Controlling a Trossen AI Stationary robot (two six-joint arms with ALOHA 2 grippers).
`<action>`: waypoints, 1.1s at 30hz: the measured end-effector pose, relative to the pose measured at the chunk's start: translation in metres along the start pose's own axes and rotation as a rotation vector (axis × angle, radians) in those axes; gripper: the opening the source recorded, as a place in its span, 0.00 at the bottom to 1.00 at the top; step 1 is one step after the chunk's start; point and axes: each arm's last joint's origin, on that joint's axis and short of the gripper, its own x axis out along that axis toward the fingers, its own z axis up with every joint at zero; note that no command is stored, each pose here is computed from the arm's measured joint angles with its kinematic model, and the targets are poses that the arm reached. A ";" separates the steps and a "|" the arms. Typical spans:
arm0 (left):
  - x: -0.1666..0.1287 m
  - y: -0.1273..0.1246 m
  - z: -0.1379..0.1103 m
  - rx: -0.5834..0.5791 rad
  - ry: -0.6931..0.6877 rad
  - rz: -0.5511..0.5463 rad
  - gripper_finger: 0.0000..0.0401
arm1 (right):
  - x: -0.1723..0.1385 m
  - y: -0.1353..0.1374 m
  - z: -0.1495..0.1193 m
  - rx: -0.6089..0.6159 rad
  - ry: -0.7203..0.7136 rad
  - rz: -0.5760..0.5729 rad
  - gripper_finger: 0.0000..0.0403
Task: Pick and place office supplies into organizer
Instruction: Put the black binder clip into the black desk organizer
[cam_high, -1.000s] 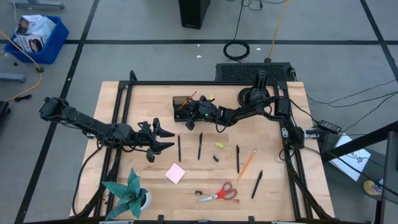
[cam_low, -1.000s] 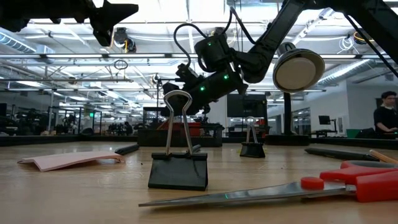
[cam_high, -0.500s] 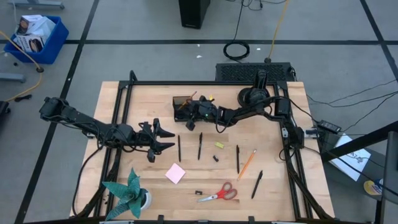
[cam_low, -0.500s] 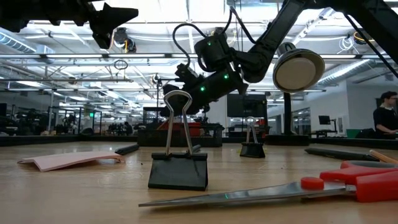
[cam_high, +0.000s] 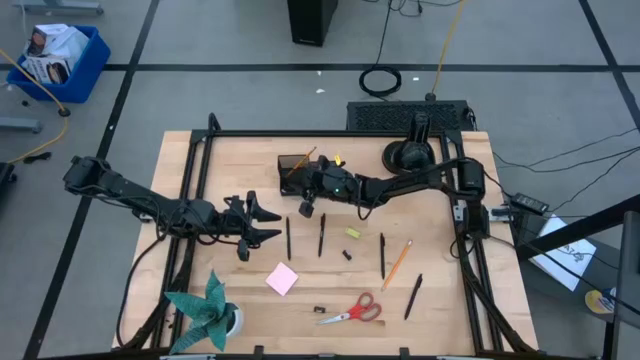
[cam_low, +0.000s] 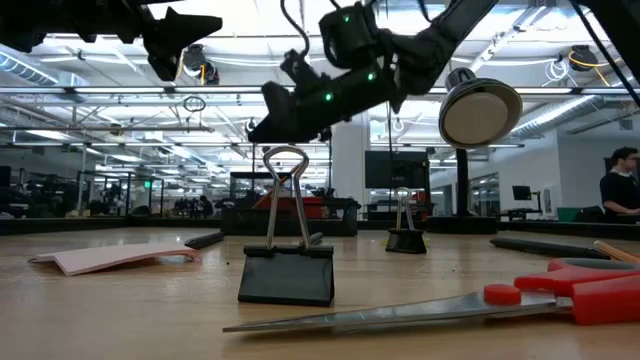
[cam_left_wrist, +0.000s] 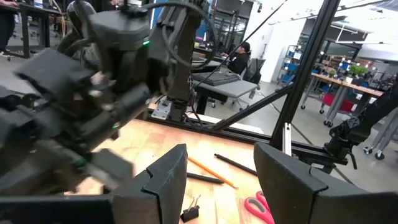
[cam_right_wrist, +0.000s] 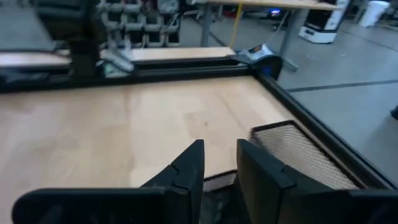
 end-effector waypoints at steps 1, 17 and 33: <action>0.000 0.000 0.000 0.001 0.003 0.001 0.48 | -0.003 0.004 0.003 -0.015 0.012 0.010 0.21; 0.000 0.000 -0.001 -0.001 0.008 0.002 0.48 | -0.076 0.076 0.041 -0.163 0.113 0.220 0.24; 0.000 0.000 -0.001 -0.003 0.014 0.004 0.48 | -0.144 0.151 0.034 -0.253 0.228 0.359 0.40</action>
